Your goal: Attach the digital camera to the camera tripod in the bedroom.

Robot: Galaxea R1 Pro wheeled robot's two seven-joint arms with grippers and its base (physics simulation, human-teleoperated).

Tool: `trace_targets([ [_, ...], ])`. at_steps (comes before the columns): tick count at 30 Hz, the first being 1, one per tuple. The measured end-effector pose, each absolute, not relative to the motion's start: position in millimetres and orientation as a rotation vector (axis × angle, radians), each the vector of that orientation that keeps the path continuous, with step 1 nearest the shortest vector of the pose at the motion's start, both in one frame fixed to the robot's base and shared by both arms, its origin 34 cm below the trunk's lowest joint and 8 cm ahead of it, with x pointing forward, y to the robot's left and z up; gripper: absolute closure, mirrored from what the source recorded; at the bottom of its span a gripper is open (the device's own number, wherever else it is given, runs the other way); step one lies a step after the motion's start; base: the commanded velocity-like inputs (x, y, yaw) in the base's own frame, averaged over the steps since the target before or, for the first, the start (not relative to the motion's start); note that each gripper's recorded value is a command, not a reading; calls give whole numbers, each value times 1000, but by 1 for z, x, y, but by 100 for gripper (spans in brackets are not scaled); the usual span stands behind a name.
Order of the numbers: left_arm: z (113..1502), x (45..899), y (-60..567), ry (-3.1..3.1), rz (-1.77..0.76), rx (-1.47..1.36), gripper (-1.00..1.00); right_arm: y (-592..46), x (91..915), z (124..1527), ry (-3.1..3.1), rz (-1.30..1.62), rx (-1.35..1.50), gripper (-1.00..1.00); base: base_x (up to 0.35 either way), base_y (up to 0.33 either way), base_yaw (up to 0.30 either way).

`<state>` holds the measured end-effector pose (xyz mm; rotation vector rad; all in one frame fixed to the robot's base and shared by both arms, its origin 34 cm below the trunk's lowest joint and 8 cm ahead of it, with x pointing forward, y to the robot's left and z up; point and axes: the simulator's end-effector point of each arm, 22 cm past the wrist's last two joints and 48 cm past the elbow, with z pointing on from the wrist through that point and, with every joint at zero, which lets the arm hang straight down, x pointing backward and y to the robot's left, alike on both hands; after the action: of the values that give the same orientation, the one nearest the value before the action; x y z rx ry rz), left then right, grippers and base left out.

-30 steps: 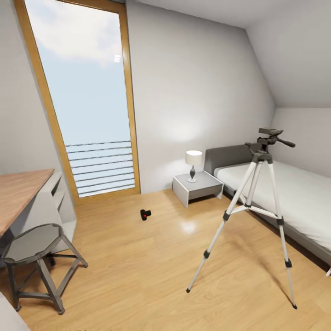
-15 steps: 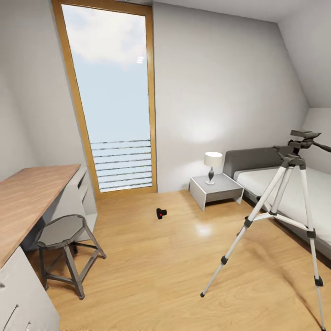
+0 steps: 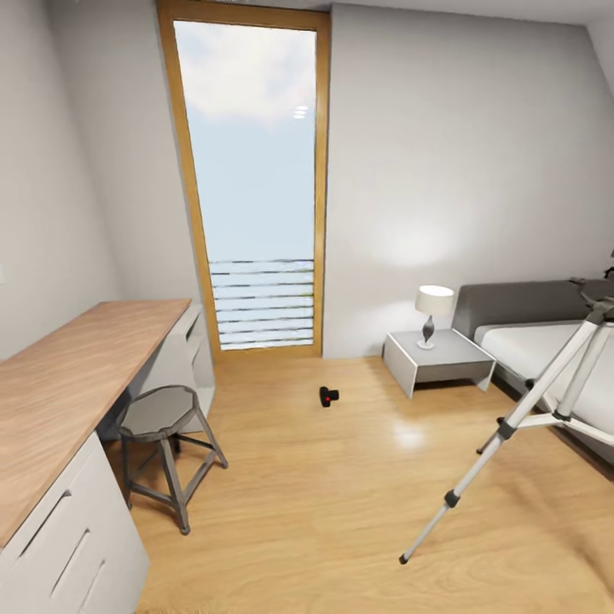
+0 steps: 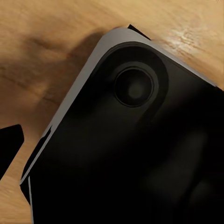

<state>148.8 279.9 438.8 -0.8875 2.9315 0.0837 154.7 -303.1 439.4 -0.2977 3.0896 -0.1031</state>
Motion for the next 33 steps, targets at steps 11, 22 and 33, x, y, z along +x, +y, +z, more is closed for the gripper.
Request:
trace_targets([
  [11,439,146,278,2944,85,-880,-100,-303,155,439,3090,-103,-290,-100,106,0,188],
  [22,439,146,276,2967,79,-823,-100,-303,154,440,3090,-105,-290,-100,310,0,12],
  [33,439,146,276,2974,78,-798,-100,-305,154,440,3090,-108,-289,-100,322,0,1],
])
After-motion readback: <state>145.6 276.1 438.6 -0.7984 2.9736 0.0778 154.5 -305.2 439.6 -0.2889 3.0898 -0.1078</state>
